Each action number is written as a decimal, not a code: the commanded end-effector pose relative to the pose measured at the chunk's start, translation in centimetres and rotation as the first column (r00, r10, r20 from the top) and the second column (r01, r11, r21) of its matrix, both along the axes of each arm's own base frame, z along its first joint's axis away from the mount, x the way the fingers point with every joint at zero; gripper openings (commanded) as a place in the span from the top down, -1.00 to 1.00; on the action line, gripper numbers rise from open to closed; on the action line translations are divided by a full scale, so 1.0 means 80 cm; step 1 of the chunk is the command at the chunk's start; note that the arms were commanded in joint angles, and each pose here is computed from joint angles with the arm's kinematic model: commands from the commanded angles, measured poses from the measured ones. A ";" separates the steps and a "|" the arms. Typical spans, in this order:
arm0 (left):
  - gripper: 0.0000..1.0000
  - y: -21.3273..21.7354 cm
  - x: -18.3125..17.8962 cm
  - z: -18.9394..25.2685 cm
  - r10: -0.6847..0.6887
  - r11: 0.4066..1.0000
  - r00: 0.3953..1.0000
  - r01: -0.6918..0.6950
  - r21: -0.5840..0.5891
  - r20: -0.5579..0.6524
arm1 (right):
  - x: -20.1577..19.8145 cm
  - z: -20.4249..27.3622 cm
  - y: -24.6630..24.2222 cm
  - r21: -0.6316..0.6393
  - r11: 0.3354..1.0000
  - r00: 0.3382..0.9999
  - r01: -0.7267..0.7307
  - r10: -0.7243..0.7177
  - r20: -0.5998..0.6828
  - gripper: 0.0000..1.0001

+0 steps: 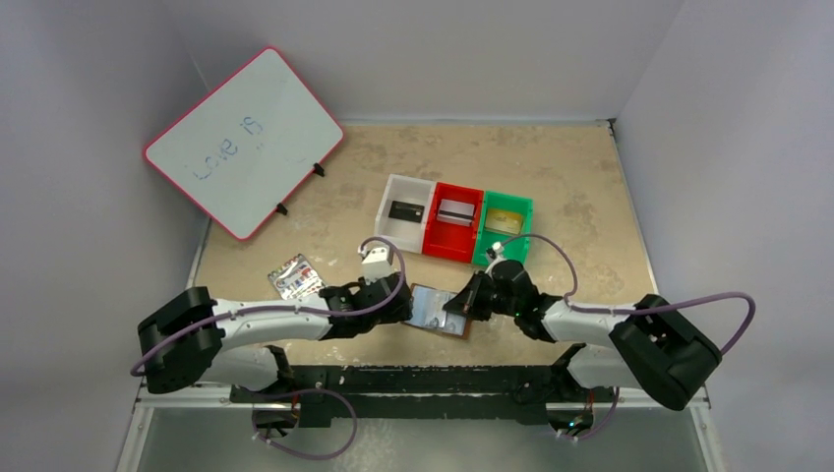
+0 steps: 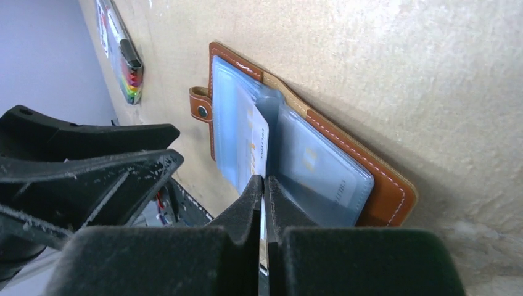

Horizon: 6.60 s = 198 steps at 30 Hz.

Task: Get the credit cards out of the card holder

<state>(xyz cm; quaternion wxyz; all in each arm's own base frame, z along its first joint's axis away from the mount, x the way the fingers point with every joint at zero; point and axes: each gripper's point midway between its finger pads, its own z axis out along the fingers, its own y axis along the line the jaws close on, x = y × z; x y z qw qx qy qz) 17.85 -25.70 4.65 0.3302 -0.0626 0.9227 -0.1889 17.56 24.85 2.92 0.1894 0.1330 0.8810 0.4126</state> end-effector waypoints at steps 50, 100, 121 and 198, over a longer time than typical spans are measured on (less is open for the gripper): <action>0.94 -0.058 -0.016 -0.063 -0.082 0.997 0.986 0.080 -0.018 -0.144 | 0.012 0.020 0.019 0.207 0.978 1.000 0.013 -0.016 0.013 0.89; -0.32 0.023 0.042 0.112 0.154 0.987 0.960 -0.140 -0.072 0.236 | 0.067 0.214 -0.064 -0.257 0.964 0.595 0.061 0.172 0.785 1.00; -0.61 0.100 0.034 0.090 0.270 0.953 0.935 -0.294 0.075 0.231 | 0.191 0.227 -0.047 -0.717 0.677 0.497 0.163 0.572 0.653 1.00; -0.61 0.138 0.020 0.099 0.295 0.947 0.925 -0.316 0.054 0.239 | 0.311 0.107 -0.016 -0.995 0.058 0.335 0.080 0.939 0.082 0.31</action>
